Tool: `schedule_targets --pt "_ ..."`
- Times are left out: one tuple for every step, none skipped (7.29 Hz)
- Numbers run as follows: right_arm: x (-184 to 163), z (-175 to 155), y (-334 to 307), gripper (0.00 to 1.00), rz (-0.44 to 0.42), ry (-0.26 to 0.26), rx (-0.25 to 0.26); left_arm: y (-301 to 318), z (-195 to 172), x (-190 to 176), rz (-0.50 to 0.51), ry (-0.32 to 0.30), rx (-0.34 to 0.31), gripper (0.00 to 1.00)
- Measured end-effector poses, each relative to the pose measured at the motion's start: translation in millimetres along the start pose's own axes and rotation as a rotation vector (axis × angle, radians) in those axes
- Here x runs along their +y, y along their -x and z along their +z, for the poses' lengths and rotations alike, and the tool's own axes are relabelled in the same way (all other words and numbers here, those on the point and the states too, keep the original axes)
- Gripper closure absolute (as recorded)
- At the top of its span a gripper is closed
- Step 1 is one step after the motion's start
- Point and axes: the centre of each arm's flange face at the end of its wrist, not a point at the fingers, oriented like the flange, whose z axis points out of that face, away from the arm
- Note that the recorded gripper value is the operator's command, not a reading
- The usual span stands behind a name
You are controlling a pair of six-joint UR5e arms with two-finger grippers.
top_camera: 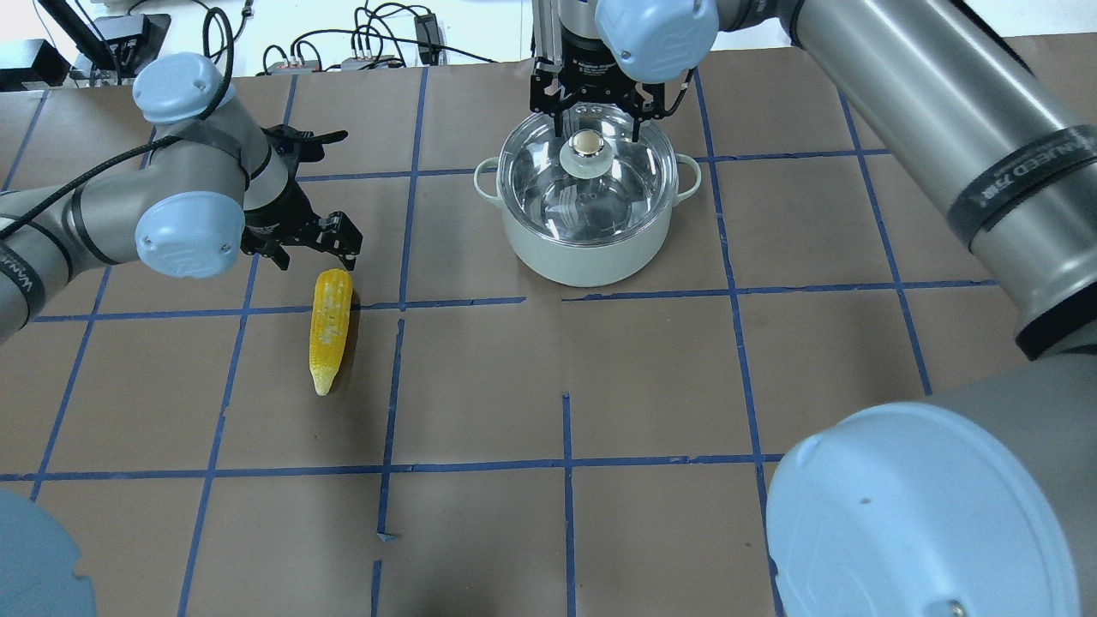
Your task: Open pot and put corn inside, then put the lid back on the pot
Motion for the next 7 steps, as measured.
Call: schedule_targets --pt "-4 13 4 0.11 0.009 0.002 0.001 4 8 6 -0.011 0.005 0.001 0.00" --pt "-8 22 7 0.12 0.015 0.000 0.000 6 16 12 -0.019 0.000 -0.001 0.00" --pt "-9 28 9 0.15 0.017 0.001 0.000 5 26 17 -0.023 -0.006 -0.003 0.00" --pt "-11 32 10 0.23 0.017 0.003 0.001 4 36 22 -0.026 -0.015 -0.005 0.00" --pt "-10 34 11 0.36 0.017 0.005 0.003 3 48 28 -0.027 -0.024 -0.007 0.00" --pt "-9 35 12 0.49 0.016 0.009 0.006 3 60 32 -0.027 -0.032 -0.009 0.00" --pt "-8 36 12 0.60 0.015 0.017 0.009 2 68 34 -0.027 -0.034 -0.009 0.04"
